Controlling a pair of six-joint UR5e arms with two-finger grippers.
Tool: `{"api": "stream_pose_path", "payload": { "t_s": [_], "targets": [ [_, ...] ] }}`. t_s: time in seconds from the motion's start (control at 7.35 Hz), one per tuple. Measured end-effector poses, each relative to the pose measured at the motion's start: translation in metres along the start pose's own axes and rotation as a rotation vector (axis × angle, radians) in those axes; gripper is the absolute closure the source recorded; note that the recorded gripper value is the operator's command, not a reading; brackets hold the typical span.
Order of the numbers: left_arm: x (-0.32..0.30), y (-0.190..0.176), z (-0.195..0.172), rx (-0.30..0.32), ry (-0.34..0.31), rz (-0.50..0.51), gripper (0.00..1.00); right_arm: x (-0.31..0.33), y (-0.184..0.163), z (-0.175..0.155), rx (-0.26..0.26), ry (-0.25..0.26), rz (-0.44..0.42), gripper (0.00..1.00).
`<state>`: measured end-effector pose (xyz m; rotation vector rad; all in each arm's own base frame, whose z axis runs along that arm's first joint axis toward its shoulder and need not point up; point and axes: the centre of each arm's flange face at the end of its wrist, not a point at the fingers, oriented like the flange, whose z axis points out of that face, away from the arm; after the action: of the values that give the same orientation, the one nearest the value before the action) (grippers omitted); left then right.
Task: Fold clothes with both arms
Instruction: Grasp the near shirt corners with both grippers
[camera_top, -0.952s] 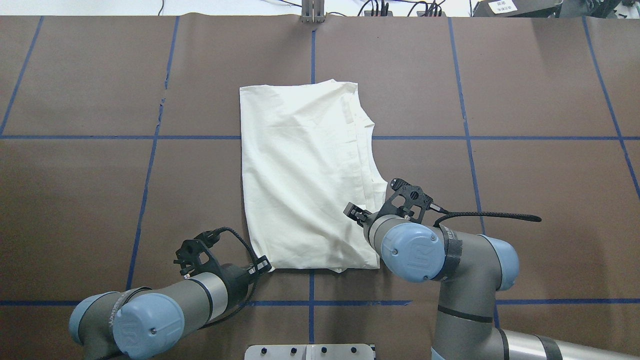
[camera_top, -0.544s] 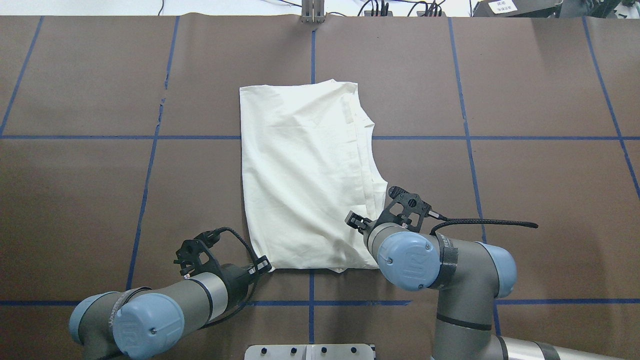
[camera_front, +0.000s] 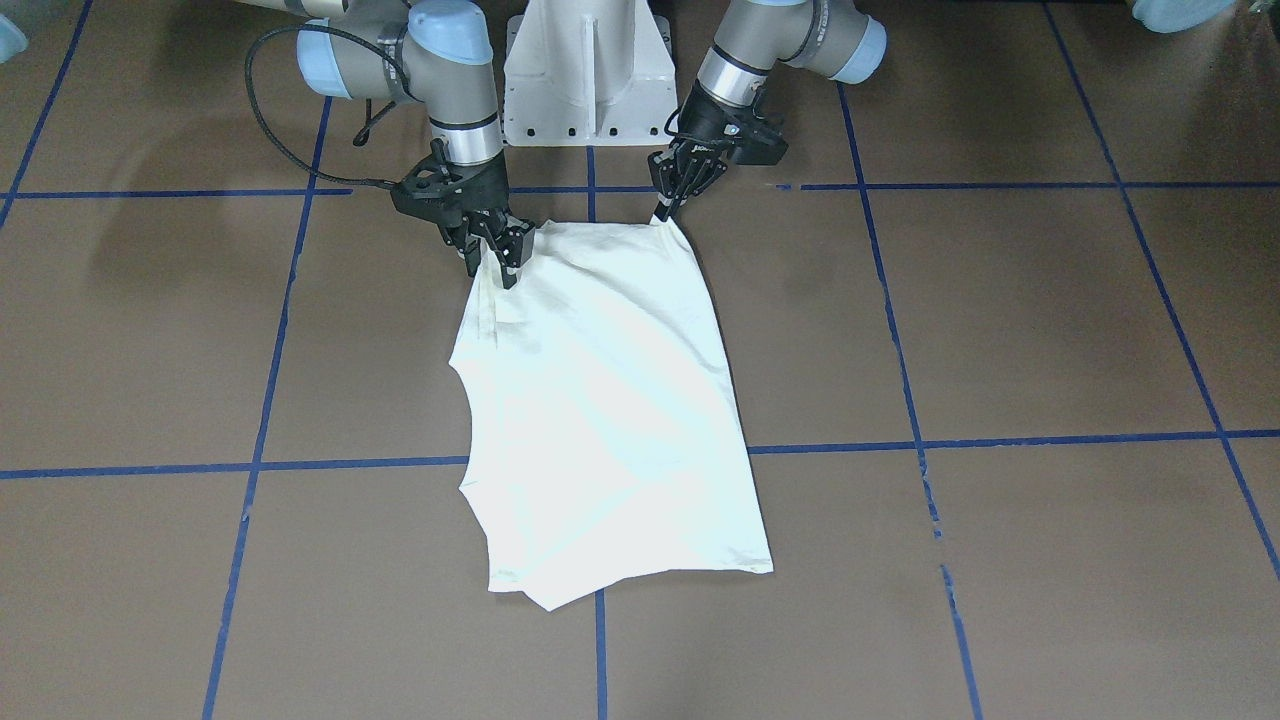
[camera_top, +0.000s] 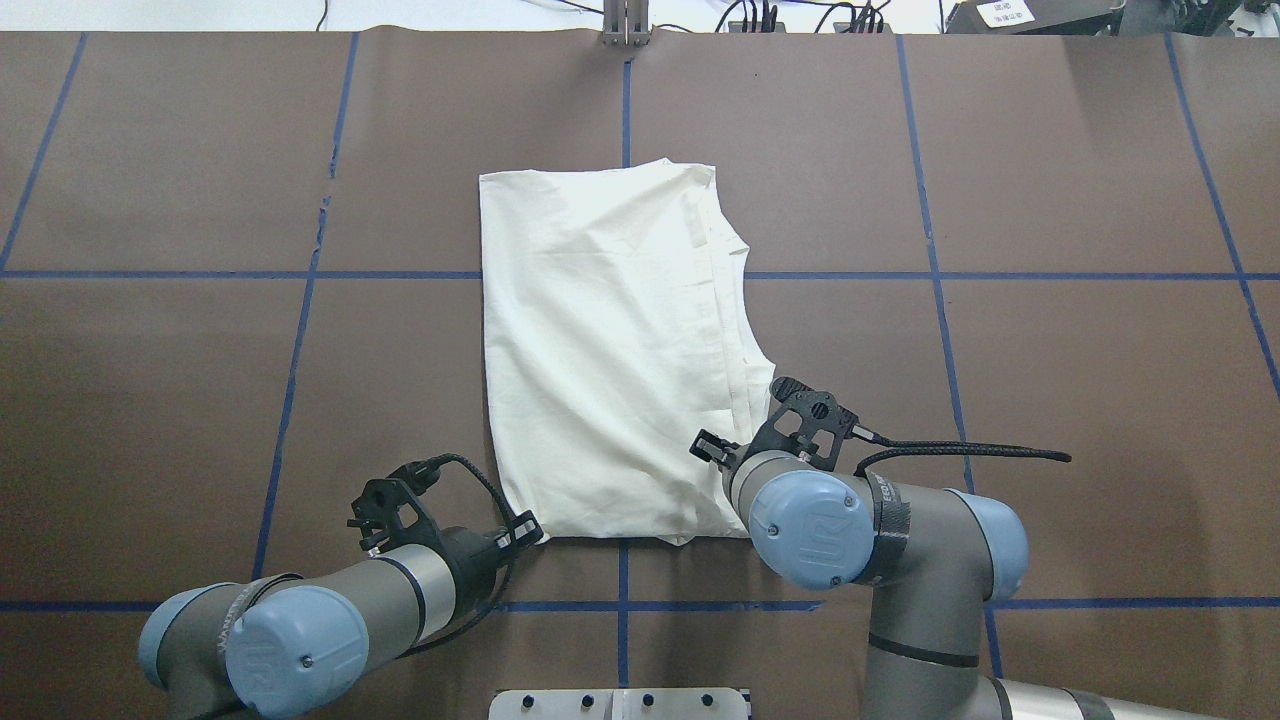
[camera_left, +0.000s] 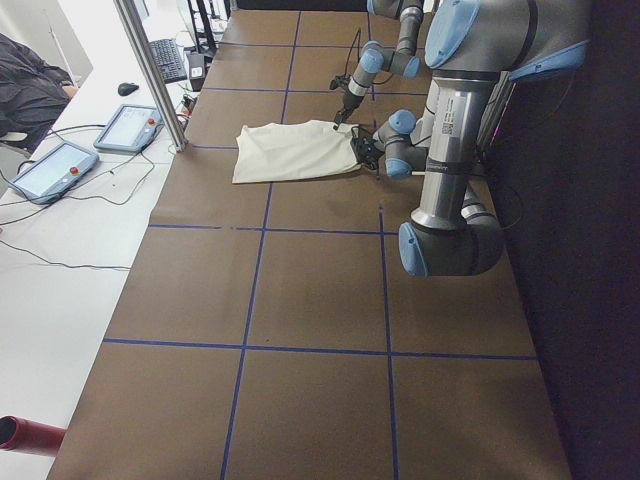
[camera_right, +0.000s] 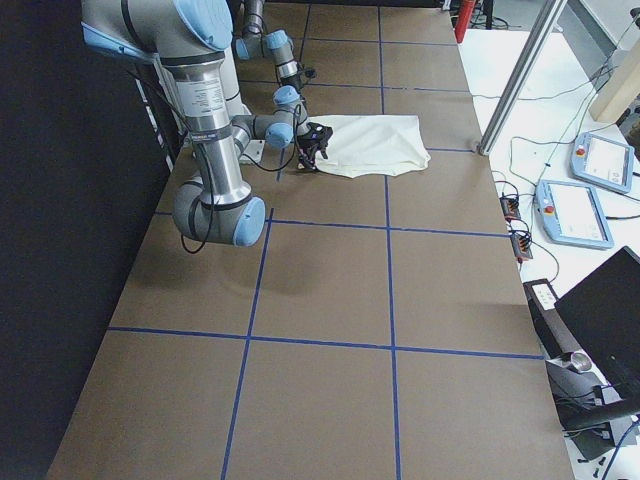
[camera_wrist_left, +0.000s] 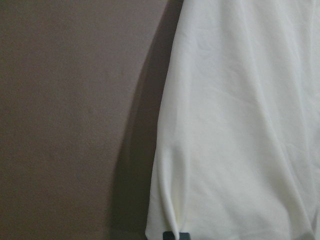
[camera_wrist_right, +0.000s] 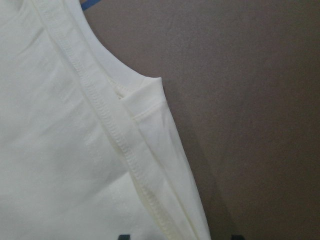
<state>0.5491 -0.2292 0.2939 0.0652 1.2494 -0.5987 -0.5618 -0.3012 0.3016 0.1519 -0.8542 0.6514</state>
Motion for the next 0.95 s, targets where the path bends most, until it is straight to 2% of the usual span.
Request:
{"api": "stream_pose_path", "payload": {
  "t_s": [0.54,0.82,0.95],
  "targets": [
    [0.003,0.0,-0.003,-0.004,0.007,0.0,1.0,-0.001,0.003,-0.006,0.015,-0.02,0.006,1.0],
    [0.017,-0.001,-0.022,-0.025,0.03,0.002,1.0,-0.006,-0.005,-0.033,0.009,-0.062,0.02,1.0],
    [0.03,-0.001,-0.044,-0.05,0.03,0.003,1.0,-0.007,-0.011,-0.056,0.002,-0.08,0.025,1.0]
  ]
}}
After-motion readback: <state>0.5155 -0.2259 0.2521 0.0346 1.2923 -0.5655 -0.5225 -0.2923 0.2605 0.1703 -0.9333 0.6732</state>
